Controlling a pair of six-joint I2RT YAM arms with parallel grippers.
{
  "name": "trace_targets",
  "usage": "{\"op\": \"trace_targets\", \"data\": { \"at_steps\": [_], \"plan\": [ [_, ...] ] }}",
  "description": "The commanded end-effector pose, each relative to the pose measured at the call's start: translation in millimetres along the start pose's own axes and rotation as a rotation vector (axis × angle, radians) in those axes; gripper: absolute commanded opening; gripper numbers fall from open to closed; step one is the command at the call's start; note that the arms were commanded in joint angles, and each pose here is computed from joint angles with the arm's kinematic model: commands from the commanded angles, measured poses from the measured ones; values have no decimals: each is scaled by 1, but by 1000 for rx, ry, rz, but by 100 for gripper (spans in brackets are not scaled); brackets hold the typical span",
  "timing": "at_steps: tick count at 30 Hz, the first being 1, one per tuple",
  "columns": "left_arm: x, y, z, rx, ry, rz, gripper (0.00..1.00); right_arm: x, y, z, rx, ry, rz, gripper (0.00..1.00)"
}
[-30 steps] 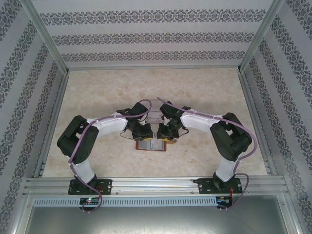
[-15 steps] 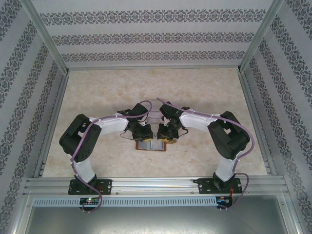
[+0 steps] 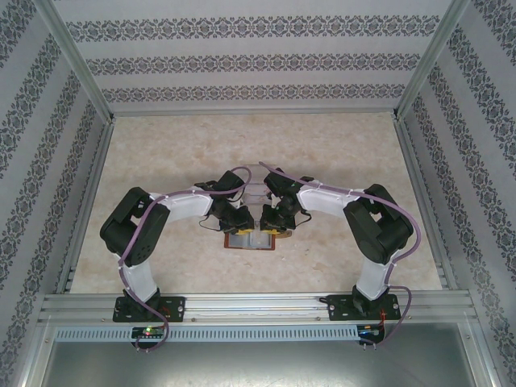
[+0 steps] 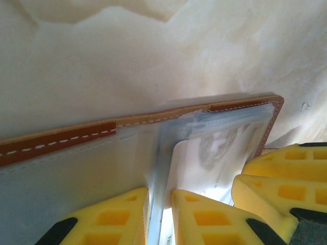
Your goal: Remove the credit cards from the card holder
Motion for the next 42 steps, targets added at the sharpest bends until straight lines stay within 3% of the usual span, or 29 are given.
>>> {"op": "trace_targets", "data": {
  "at_steps": [1,7,13,16,31,42],
  "plan": [
    [-2,3,15,30,26,-10,20,10,-13,17,57,57,18,23],
    [-2,4,19,33,33,-14,19,10,-12,17,58,56,15,23],
    [-2,6,14,10,11,-11,11,10,-13,15,66,54,17,23],
    [-2,9,7,-21,-14,-1,8,10,-15,12,77,48,21,29],
    [0,12,-17,-77,-61,26,4,11,-20,8,94,47,26,31],
    [-1,-16,-8,136,-21,13,16,11,-20,10,87,50,29,31]
  ]
}}
Point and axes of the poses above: each hand's point on the last joint's axis, 136 mm out from that joint toward the fingers, its own z axis out along the fingers, its own y axis along the line the jaws close on, x = y × z, the point moved 4 cm from there along -z, back along the fingers, and after that the axes turned 12 degrees about -z, right-handed, at the moved point
